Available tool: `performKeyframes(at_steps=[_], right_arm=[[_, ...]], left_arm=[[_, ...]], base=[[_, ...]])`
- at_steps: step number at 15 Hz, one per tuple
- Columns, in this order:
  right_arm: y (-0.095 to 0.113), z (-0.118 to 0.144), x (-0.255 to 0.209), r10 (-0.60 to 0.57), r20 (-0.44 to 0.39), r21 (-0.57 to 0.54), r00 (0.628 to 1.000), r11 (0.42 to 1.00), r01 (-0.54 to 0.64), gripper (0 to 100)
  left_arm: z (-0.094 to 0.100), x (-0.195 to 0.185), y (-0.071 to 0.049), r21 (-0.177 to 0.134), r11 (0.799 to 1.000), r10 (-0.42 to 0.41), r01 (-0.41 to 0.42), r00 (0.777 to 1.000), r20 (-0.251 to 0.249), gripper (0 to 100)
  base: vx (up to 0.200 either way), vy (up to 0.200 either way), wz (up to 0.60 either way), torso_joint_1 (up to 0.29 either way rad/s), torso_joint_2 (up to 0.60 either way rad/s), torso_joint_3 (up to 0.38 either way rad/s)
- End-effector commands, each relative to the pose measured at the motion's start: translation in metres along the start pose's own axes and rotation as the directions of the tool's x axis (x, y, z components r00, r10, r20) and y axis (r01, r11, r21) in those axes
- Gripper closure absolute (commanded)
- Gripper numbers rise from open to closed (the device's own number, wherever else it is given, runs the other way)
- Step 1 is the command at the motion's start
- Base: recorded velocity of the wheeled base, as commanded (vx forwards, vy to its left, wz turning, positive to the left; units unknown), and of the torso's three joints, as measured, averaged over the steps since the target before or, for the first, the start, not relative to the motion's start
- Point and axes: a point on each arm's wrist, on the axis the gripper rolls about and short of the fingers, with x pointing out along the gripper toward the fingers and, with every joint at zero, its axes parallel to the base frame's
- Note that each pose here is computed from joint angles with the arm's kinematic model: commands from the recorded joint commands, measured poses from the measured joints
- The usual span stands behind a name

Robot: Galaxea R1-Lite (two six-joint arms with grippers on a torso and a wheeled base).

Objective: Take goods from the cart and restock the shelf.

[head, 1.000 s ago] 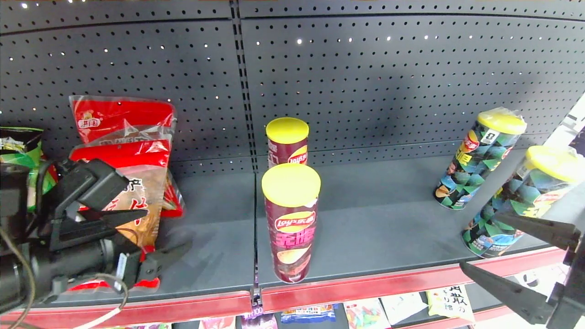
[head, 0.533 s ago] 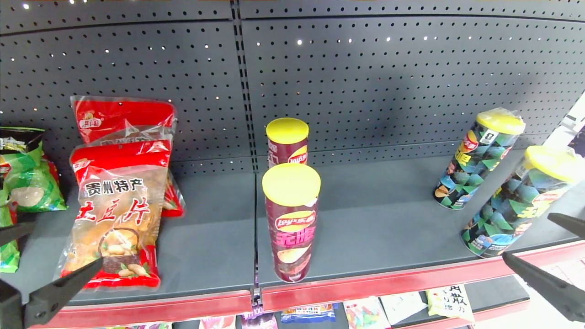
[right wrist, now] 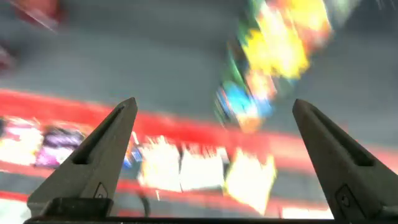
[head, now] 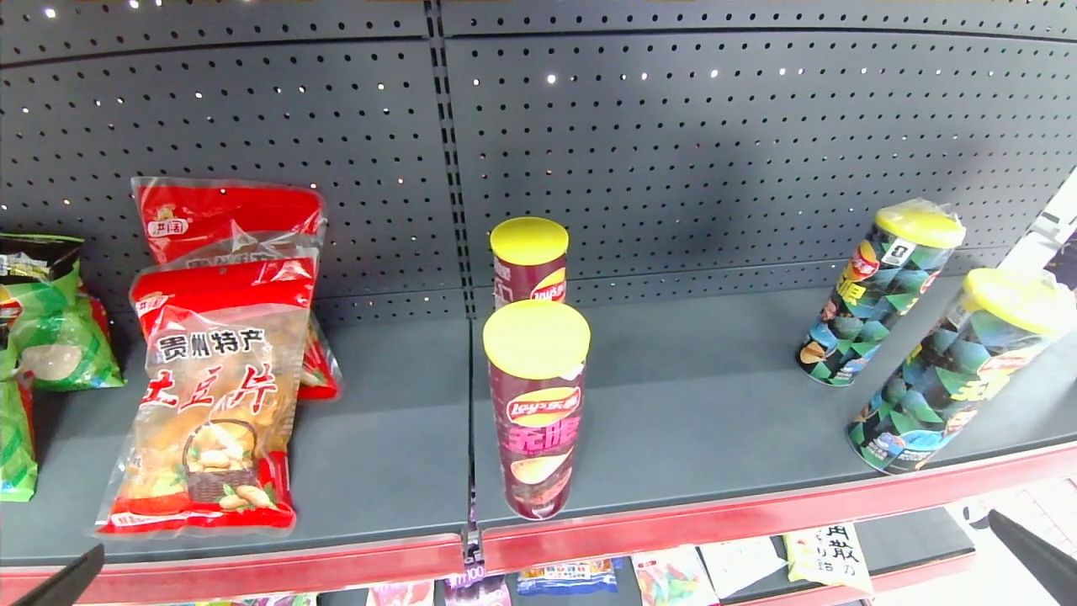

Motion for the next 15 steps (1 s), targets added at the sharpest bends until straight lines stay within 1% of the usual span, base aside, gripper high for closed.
performKeyframes(at_steps=[1,3,4,5,6,7,8,9,11,12,13,14,15], right_arm=[[0.005,-0.024,-0.035,-0.112,0.017,0.023,0.994,0.993,0.112,0],[0.012,-0.046,-0.055,-0.122,0.043,0.023,0.992,0.992,0.121,0],[0.016,-0.061,-0.065,-0.128,0.070,0.020,0.989,0.992,0.127,0],[0.017,-0.071,-0.067,-0.148,0.068,0.018,0.987,0.989,0.147,0],[0.016,-0.074,-0.068,-0.186,0.071,0.021,0.980,0.983,0.185,0],[0.016,-0.074,-0.068,-0.203,0.067,0.024,0.977,0.979,0.202,0],[0.016,-0.074,-0.068,-0.212,0.066,0.026,0.975,0.977,0.211,0],[0.016,-0.074,-0.068,-0.208,0.067,0.024,0.976,0.978,0.207,0],[0.016,-0.075,-0.068,-0.188,0.069,0.029,0.980,0.982,0.187,0],[0.016,-0.075,-0.068,-0.187,0.069,0.038,0.980,0.982,0.185,0],[0.017,-0.077,-0.066,-0.177,0.073,0.051,0.982,0.984,0.173,0],[0.018,-0.077,-0.063,-0.127,0.114,0.085,0.985,0.989,0.118,0],[0.019,-0.078,-0.059,-0.080,0.158,0.092,0.984,0.994,0.066,0]], left_arm=[[-0.031,-0.013,0.002,-0.082,0.989,0.119,-0.120,0.993,-0.017,0],[-0.061,-0.021,-0.002,-0.115,0.972,0.201,-0.205,0.979,-0.041,0],[-0.082,-0.023,-0.006,-0.132,0.962,0.236,-0.238,0.971,-0.030,0],[-0.100,-0.024,-0.010,-0.147,0.957,0.253,-0.248,0.967,0.013,0],[-0.103,-0.028,-0.010,-0.174,0.956,0.249,-0.234,0.966,0.069,0],[-0.105,-0.031,-0.011,-0.182,0.961,0.228,-0.207,0.968,0.104,0],[-0.109,-0.034,-0.012,-0.180,0.975,0.162,-0.130,0.971,0.175,0],[-0.109,-0.034,-0.013,-0.179,0.978,0.142,-0.109,0.973,0.182,0],[-0.110,-0.033,-0.013,-0.184,0.978,0.134,-0.100,0.974,0.183,0],[-0.108,-0.032,-0.013,-0.188,0.977,0.139,-0.099,0.968,0.211,0],[-0.107,-0.028,-0.014,-0.175,0.983,0.107,-0.059,0.954,0.281,0],[-0.115,-0.014,-0.018,-0.138,0.989,0.007,0.044,0.936,0.353,0],[-0.115,-0.013,-0.017,-0.151,0.988,0.024,0.031,0.936,0.352,0]], base=[[0.000,0.000,0.00,0.000,0.00,0.000],[0.000,0.000,0.00,0.000,0.00,0.000],[0.000,0.000,0.00,0.000,0.00,0.000],[0.000,0.000,0.00,0.000,0.00,0.000],[0.000,0.000,0.00,0.000,0.00,0.000],[0.000,0.000,0.00,0.000,0.00,0.000],[0.000,0.000,0.00,0.000,0.00,0.000],[0.000,0.000,0.00,0.000,0.00,0.000],[0.000,0.000,0.00,0.000,0.00,0.000],[0.000,0.000,0.00,0.000,0.00,0.000],[0.000,0.000,0.00,0.000,0.00,0.000],[0.000,0.000,0.00,0.000,0.00,0.000],[0.000,0.000,0.00,0.000,0.00,0.000]])
